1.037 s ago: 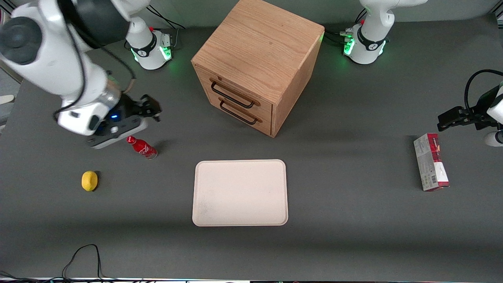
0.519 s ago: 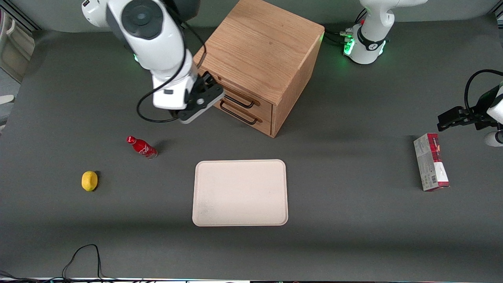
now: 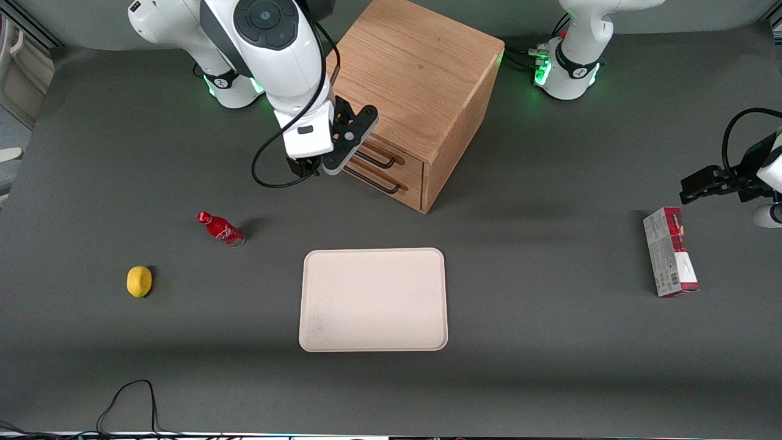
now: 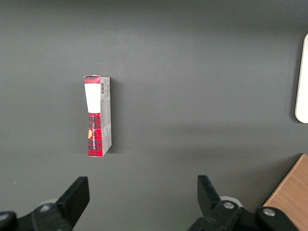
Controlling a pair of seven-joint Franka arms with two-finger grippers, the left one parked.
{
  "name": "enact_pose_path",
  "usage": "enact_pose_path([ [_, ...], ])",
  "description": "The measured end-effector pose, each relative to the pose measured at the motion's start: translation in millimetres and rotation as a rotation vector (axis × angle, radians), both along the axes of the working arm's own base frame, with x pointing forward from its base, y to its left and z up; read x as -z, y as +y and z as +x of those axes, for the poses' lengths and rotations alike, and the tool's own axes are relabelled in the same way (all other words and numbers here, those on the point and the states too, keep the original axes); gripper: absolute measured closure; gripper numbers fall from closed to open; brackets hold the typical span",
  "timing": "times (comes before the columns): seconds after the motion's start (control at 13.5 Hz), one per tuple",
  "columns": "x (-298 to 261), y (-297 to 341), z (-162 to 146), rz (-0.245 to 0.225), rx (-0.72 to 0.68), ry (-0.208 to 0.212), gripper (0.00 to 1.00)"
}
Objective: Open upper drawer
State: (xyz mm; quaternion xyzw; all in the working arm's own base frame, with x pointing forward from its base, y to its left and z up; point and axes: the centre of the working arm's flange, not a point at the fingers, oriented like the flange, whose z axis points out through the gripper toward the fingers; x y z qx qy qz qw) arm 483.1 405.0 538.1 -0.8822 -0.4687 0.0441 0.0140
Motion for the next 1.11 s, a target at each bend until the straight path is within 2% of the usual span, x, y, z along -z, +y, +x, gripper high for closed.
enact_pose_path([
  [0.22,1,4,-8,0.053,-0.041,0.048,0.00],
  [0.44,1,1,-10,0.084,-0.067,0.072,0.00],
  [1.11,65,-2,-10,0.094,-0.051,0.061,0.00],
])
